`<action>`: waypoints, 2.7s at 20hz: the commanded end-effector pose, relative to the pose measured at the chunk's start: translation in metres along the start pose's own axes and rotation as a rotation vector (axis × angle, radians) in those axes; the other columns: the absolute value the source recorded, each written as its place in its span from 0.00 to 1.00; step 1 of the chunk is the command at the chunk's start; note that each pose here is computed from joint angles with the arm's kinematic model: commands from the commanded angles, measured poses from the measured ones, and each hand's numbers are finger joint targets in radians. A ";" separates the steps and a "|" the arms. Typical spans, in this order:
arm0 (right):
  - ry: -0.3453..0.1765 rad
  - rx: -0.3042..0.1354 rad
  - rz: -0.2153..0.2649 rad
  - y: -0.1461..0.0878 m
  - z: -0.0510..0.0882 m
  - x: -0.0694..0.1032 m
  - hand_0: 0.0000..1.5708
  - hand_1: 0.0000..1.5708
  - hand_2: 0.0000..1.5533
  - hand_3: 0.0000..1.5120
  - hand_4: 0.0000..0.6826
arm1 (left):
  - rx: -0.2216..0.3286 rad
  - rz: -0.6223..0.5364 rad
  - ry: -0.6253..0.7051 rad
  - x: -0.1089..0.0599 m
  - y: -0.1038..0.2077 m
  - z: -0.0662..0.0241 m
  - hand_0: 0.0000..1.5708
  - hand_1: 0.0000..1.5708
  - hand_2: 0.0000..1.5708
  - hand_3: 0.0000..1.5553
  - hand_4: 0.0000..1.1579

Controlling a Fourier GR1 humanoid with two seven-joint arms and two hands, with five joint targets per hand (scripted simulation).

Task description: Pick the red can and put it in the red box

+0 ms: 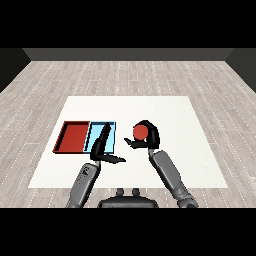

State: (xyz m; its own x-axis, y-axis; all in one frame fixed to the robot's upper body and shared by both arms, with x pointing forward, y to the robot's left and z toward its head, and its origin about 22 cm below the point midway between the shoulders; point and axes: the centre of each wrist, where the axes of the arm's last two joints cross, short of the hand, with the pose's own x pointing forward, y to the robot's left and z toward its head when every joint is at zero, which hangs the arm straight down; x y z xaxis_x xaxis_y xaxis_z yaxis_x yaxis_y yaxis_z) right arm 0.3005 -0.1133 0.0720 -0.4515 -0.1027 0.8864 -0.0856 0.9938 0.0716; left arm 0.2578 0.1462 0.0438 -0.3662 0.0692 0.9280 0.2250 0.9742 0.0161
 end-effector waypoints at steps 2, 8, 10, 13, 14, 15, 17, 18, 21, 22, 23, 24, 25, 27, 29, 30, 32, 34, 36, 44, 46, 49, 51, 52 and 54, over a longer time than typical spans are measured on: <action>-0.023 0.031 -0.009 -0.004 0.006 0.008 0.92 0.92 0.92 0.92 0.89 | -0.017 -0.010 0.052 -0.005 -0.011 -0.0124 0.00 0.00 0.00 0.00 0.00; -0.039 0.019 -0.037 0.025 0.017 0.026 0.92 0.92 0.93 0.92 0.93 | -0.042 0.013 0.099 -0.019 -0.026 0.0027 0.00 0.00 0.00 0.00 0.00; -0.061 0.035 -0.027 0.015 0.010 0.027 0.92 0.92 0.93 0.92 0.95 | -0.024 0.003 0.092 -0.044 -0.028 -0.0074 0.00 0.00 0.00 0.00 0.00; -0.057 0.041 -0.041 0.018 0.013 0.016 0.93 0.93 0.93 0.92 0.96 | -0.038 0.036 0.126 -0.040 -0.033 0.0048 0.00 0.00 0.00 0.00 0.00; -0.073 0.057 -0.032 0.012 0.018 0.025 0.94 0.94 0.93 0.92 0.96 | -0.027 0.020 0.119 -0.054 -0.022 0.0137 0.00 0.00 0.00 0.00 0.00; -0.078 0.052 -0.039 0.011 0.009 0.014 0.93 0.93 0.93 0.92 0.96 | -0.037 0.043 0.125 -0.035 -0.028 0.0036 0.00 0.00 0.00 0.00 0.00; -0.063 0.071 -0.031 0.023 0.010 0.006 0.93 0.93 0.92 0.92 0.96 | -0.048 0.031 0.138 -0.041 -0.048 0.0015 0.00 0.00 0.00 0.00 0.00; -0.073 0.044 -0.044 -0.009 0.020 0.001 0.93 0.93 0.92 0.92 0.96 | -0.035 0.032 0.140 -0.050 -0.044 -0.0111 0.00 0.00 0.00 0.00 0.00; -0.087 0.068 -0.058 0.028 0.011 0.011 0.93 0.93 0.92 0.92 0.97 | -0.047 0.088 0.132 -0.039 -0.028 -0.0063 0.00 0.00 0.00 0.00 0.00; -0.089 0.082 -0.060 0.015 0.012 0.009 0.94 0.94 0.92 0.92 0.97 | -0.039 0.060 0.153 -0.050 -0.045 -0.0042 0.00 0.00 0.00 0.00 0.00; -0.086 0.083 -0.049 0.027 0.009 0.028 0.94 0.94 0.93 0.92 0.99 | -0.052 0.072 0.155 -0.039 -0.047 -0.0061 0.00 0.00 0.00 0.00 0.00; -0.063 0.076 -0.048 0.027 0.019 0.005 0.94 0.94 0.93 0.92 0.99 | -0.047 0.086 0.142 -0.035 -0.049 -0.0177 0.00 0.00 0.00 0.00 0.00; -0.074 0.067 -0.064 0.031 0.020 0.008 0.93 0.93 0.93 0.92 0.98 | -0.040 0.086 0.154 -0.046 -0.057 0.0028 0.00 0.00 0.00 0.00 0.00; -0.065 0.077 -0.090 0.018 0.006 0.022 0.92 0.92 0.92 0.92 0.97 | -0.060 0.081 0.156 -0.044 -0.060 -0.0229 0.00 0.00 0.00 0.00 0.00; -0.060 0.078 -0.116 0.028 0.023 0.004 0.93 0.93 0.92 0.93 0.96 | -0.059 0.094 0.149 -0.037 -0.059 -0.0126 0.00 0.00 0.00 0.00 0.00; -0.045 0.096 -0.130 0.038 0.018 0.015 0.94 0.94 0.92 0.93 0.94 | -0.043 0.101 0.130 -0.046 -0.039 -0.0225 0.00 0.00 0.00 0.00 0.00; -0.062 0.096 -0.129 0.044 0.019 0.020 0.95 0.95 0.93 0.93 0.94 | -0.061 0.096 0.136 -0.047 -0.054 -0.0204 0.00 0.00 0.00 0.00 0.00; -0.065 0.089 -0.120 0.043 0.044 0.004 0.96 0.96 0.94 0.94 0.97 | -0.066 0.133 0.154 -0.041 -0.060 -0.0114 0.00 0.00 0.00 0.00 0.00; -0.088 0.089 -0.130 0.066 0.027 0.006 0.96 0.96 0.93 0.94 0.96 | -0.056 0.114 0.154 -0.056 -0.065 -0.0227 0.00 0.00 0.00 0.00 0.00; -0.057 0.113 -0.133 0.061 0.008 0.019 0.97 0.97 0.94 0.93 0.95 | -0.101 0.153 0.150 -0.042 -0.054 -0.0218 0.00 0.00 0.00 0.00 0.00; -0.076 0.099 -0.127 0.061 0.030 0.010 0.96 0.96 0.94 0.93 0.93 | -0.020 0.135 0.159 -0.049 -0.062 -0.0219 0.00 0.00 0.00 0.00 0.00; -0.072 0.121 -0.107 0.067 0.011 0.004 0.98 0.98 0.94 0.93 0.95 | 0.115 0.113 0.167 -0.054 -0.068 -0.0142 0.24 0.24 0.46 0.36 0.79; -0.064 0.115 -0.151 0.071 0.018 0.018 0.97 0.97 0.94 0.92 0.96 | 0.146 0.116 0.197 -0.043 -0.078 -0.0226 1.00 1.00 1.00 0.98 0.98; -0.063 0.109 -0.131 0.066 0.018 0.015 0.96 0.96 0.94 0.92 0.95 | 0.135 0.096 0.208 -0.044 -0.080 -0.0295 1.00 1.00 1.00 0.96 0.97; -0.066 0.098 -0.124 0.051 0.023 0.012 0.95 0.95 0.93 0.92 0.96 | 0.137 0.091 0.188 -0.050 -0.072 -0.0186 1.00 1.00 0.99 0.95 0.97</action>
State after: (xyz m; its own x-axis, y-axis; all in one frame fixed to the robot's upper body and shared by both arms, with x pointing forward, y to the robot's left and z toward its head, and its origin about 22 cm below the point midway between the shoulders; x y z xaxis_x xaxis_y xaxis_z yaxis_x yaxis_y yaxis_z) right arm 0.2718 -0.0574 0.0762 -0.4892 -0.2223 0.8434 -0.2275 0.9660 0.1227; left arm 0.2748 0.0744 0.0025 -0.1843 0.1389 0.9730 0.1573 0.9814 -0.1103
